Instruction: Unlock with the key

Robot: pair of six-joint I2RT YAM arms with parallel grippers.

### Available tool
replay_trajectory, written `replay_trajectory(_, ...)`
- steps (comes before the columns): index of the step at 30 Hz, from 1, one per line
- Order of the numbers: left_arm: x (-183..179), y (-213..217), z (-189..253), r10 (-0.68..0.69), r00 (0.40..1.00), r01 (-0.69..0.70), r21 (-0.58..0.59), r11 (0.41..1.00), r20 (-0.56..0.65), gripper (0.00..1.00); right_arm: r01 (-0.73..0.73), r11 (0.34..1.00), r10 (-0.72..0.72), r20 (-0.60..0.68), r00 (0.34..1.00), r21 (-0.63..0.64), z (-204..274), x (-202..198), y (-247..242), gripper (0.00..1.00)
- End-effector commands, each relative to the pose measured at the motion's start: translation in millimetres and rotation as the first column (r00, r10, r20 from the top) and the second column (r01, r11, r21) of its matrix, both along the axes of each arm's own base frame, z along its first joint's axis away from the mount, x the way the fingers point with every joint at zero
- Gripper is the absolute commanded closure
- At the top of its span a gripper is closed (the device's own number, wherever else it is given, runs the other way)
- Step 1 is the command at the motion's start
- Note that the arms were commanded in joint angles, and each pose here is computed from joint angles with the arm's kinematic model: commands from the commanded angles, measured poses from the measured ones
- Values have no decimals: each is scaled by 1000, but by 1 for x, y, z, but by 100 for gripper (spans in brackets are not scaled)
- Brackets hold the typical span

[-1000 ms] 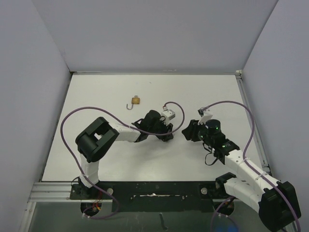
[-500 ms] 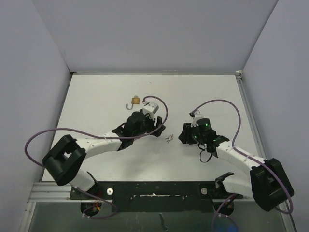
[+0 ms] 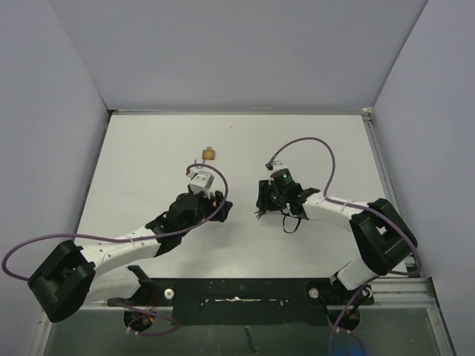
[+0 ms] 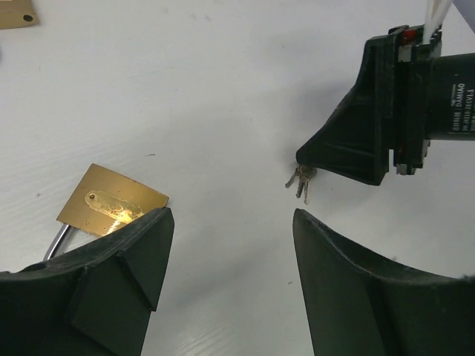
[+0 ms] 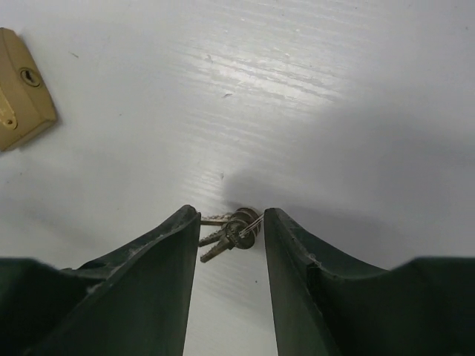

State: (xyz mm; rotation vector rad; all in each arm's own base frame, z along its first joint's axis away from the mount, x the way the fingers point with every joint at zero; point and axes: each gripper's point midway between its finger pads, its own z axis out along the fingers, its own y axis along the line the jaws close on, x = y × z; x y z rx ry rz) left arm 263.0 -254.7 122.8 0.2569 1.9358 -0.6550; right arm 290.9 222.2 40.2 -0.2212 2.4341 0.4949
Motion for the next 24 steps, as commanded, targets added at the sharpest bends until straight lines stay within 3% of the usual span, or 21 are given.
replay_trajectory(1,1,4,27,38,998,-33,-84,996,53,36,75,997,-75,6,997,-31,6,19,5,60)
replay_trajectory(24,-4,16,18,50,997,-47,-56,997,56,36,107,989,-118,-110,987,-104,-9,3,7,70)
